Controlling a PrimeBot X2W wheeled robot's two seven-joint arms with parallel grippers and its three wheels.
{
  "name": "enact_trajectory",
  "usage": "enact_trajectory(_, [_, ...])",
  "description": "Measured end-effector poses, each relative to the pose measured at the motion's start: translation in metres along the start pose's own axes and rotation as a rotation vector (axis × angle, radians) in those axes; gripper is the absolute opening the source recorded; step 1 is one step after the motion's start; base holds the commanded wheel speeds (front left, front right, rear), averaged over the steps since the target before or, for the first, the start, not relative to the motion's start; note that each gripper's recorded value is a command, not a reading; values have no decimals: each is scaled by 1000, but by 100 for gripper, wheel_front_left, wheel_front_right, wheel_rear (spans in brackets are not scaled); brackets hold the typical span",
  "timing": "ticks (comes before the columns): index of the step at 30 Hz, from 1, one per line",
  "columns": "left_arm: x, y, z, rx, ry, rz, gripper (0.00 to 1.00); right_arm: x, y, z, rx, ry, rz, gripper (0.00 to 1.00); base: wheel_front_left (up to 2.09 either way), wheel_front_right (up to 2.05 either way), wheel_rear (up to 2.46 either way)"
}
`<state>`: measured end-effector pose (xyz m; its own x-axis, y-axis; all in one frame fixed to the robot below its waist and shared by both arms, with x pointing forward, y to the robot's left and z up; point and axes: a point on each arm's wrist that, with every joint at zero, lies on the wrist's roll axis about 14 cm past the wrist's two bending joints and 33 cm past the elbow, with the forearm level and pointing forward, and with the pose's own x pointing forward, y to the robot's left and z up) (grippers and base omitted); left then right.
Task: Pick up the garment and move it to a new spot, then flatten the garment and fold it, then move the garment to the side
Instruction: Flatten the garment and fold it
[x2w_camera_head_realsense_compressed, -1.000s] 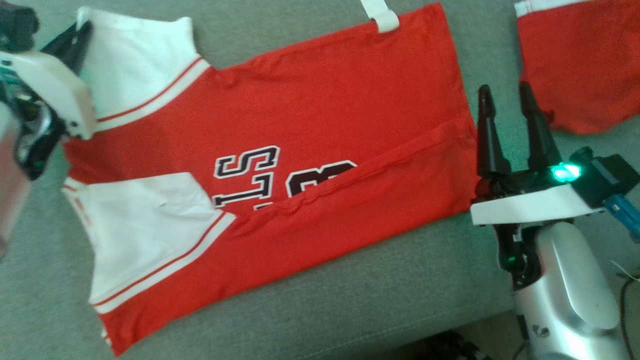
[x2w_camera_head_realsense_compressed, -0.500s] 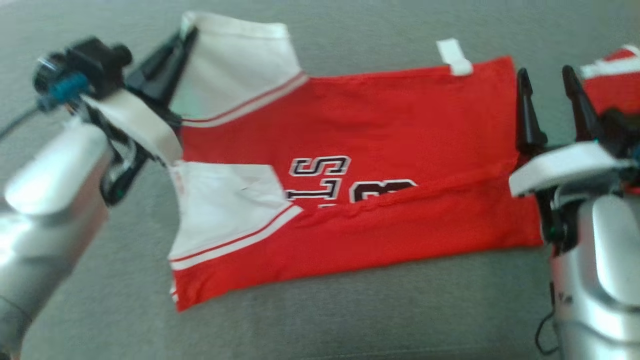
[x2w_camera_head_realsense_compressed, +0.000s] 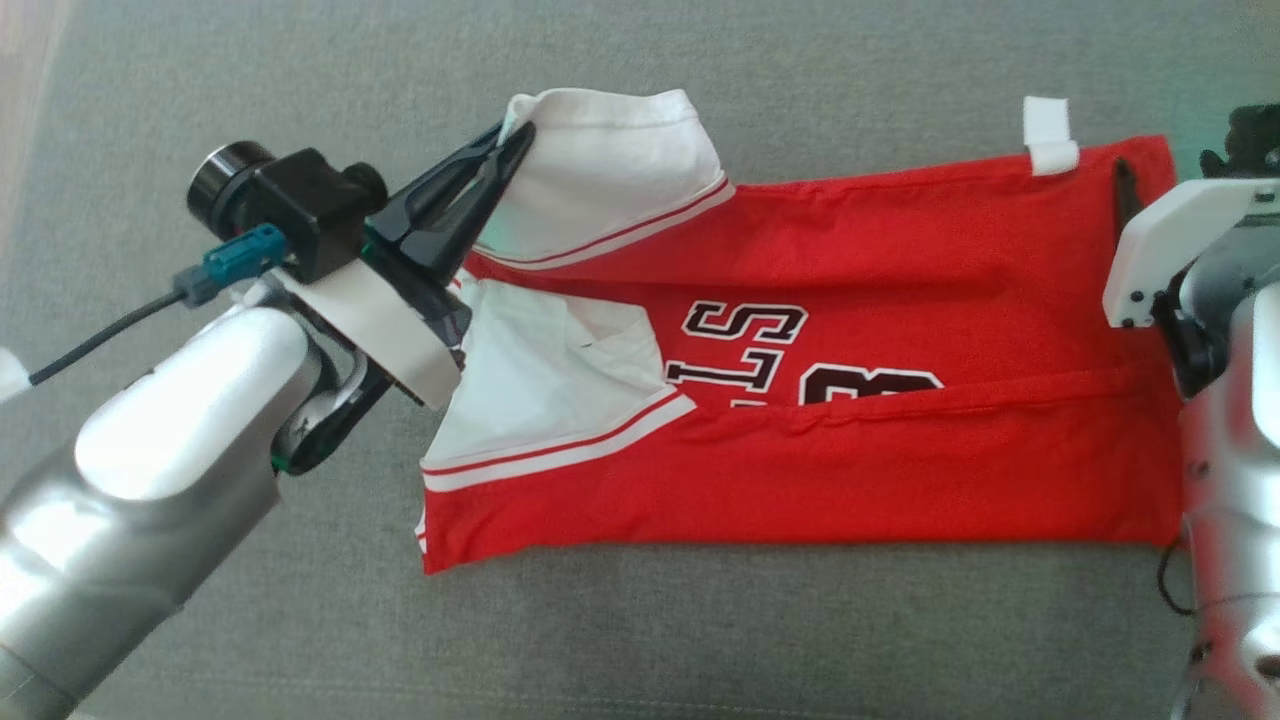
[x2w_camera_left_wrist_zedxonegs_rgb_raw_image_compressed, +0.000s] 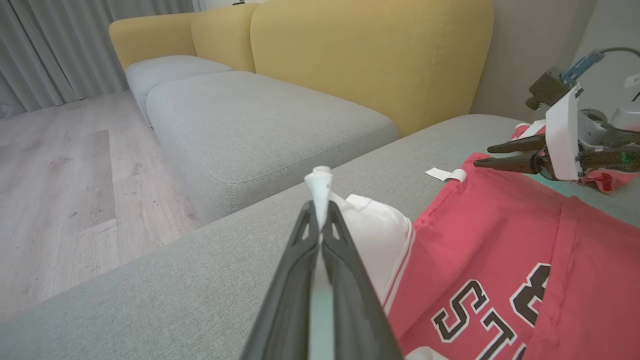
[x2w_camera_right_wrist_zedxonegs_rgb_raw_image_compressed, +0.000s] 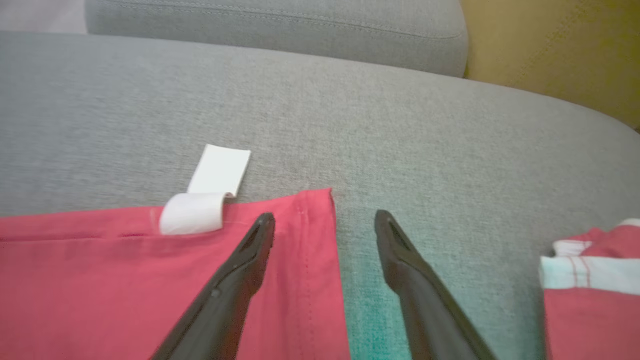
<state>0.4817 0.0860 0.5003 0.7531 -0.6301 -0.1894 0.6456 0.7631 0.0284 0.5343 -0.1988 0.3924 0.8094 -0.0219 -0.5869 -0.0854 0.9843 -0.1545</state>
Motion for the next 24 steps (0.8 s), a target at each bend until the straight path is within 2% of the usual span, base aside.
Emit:
enact_trajectory(7, [4,1,-13,-26,29,-8,0,25,3,-9,-100,83,8,100,0,0,0])
enact_trajectory(8, [5,2,-15,-26,33,-7,0,28,3,-8,-113,89,11,74,0,0,0])
enact_trajectory(9, [6,3,-17,-25,36,-6,0,30,3,-6,-128,92,12,0,0,0,0])
enact_trajectory(12, [7,8,-20,-20,46,-1,0,33,2,-1,-188,81,16,0,0,0,0])
enact_trajectory(17, [12,25,-26,-46,70,45,0,30,-8,10,-165,5,7,0,0,0,0])
enact_trajectory(24, [34,66,4,26,4,125,0,17,-31,83,-48,-266,-26,0,0,0,0])
